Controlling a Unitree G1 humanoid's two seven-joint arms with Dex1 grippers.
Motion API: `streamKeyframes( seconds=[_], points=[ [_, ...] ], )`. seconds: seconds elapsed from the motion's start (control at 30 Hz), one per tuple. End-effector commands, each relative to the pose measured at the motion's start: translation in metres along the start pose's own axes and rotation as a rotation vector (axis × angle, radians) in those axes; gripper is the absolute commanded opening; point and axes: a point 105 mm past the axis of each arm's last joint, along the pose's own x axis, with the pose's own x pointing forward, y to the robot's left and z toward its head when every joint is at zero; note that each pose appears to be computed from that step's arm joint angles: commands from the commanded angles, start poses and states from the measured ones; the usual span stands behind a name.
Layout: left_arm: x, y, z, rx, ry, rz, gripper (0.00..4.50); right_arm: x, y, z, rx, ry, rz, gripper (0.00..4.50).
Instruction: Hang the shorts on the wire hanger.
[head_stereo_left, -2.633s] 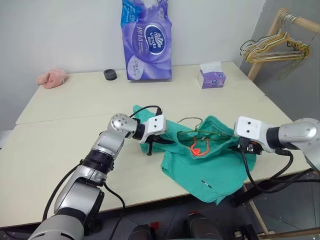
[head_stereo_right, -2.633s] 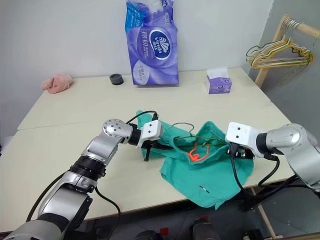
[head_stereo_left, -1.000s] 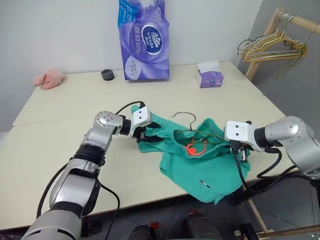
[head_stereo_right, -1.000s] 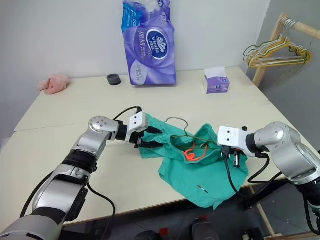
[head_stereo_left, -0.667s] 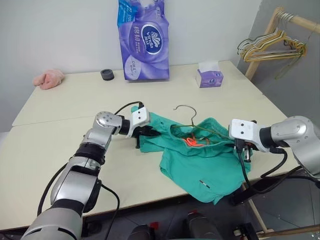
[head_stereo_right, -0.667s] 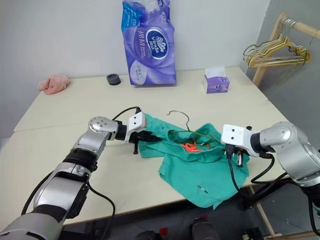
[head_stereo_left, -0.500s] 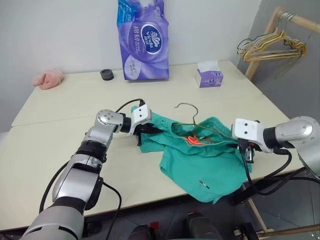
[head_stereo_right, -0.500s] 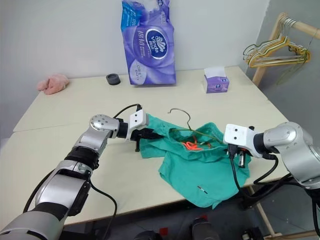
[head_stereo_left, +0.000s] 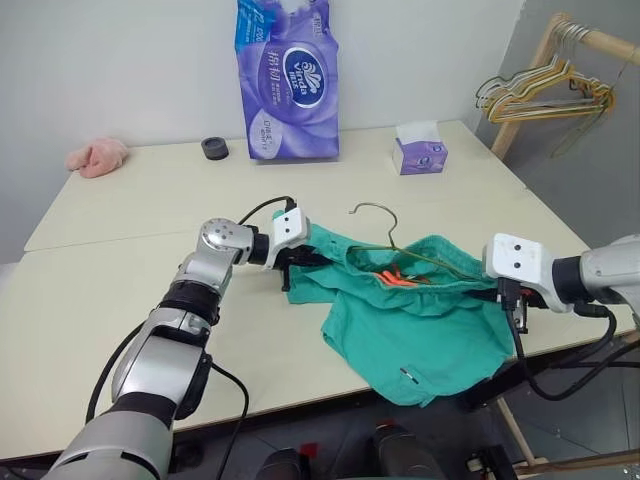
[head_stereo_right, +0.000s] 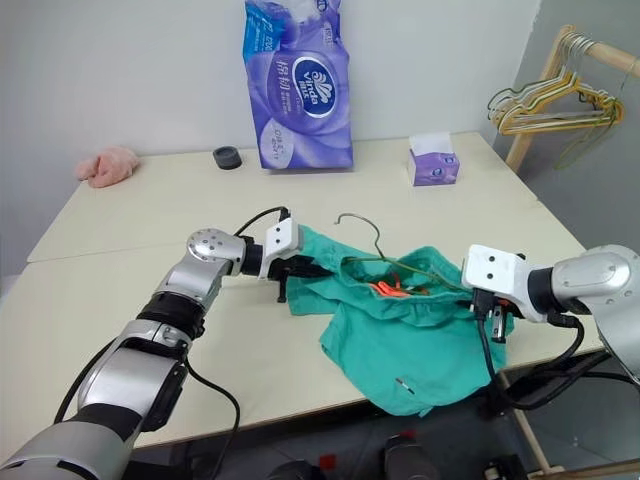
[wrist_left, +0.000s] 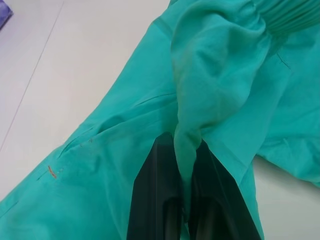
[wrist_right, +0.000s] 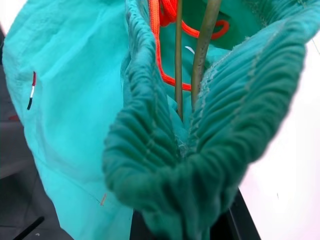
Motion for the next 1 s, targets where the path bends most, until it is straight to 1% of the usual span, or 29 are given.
streamKeyframes(
  seconds=[0.03, 0.13, 0.2, 0.27, 0.37, 0.43, 0.5, 0.57, 0.73, 0.87, 1.0],
  points=[
    [-0.028, 0.023, -0.017, -0.050, 0.072, 0.168, 0.00, -0.012, 0.002, 0.009, -0.010, -0.023, -0.003, 0.00],
    [-0.024, 0.025, -0.012, -0.067, 0.041, 0.185, 0.00, -0.007, 0.005, 0.013, -0.009, -0.048, 0.003, 0.00],
    [-0.021, 0.022, -0.006, -0.083, -0.002, 0.162, 0.00, -0.004, 0.005, 0.014, -0.012, -0.051, -0.004, 0.00],
    [-0.017, 0.012, 0.000, -0.119, -0.055, 0.094, 0.00, -0.002, 0.003, 0.015, -0.015, -0.055, -0.010, 0.00],
    [-0.016, 0.007, 0.005, -0.135, -0.084, 0.063, 0.80, -0.001, 0.002, 0.016, -0.020, -0.058, -0.016, 0.00],
    [-0.017, 0.006, 0.009, -0.115, -0.098, 0.061, 1.39, 0.000, 0.001, 0.016, -0.020, -0.059, -0.020, 0.00],
    [-0.018, 0.006, 0.010, -0.106, -0.099, 0.072, 2.00, 0.000, 0.000, 0.016, -0.020, -0.059, -0.020, 0.00],
    [-0.025, 0.005, 0.005, -0.098, -0.069, 0.057, 2.61, -0.001, 0.000, 0.014, -0.021, -0.052, -0.020, 0.00],
    [-0.040, 0.003, -0.002, -0.099, -0.010, 0.003, 2.61, -0.007, -0.004, 0.009, -0.018, -0.034, -0.029, 0.00],
    [-0.045, -0.007, -0.007, -0.097, 0.038, -0.086, 2.61, -0.011, -0.005, 0.007, -0.009, -0.031, -0.035, 0.00],
    [-0.045, -0.005, -0.009, -0.087, 0.055, -0.074, 2.61, -0.014, -0.005, 0.005, -0.003, -0.029, -0.039, 0.00]
  ],
)
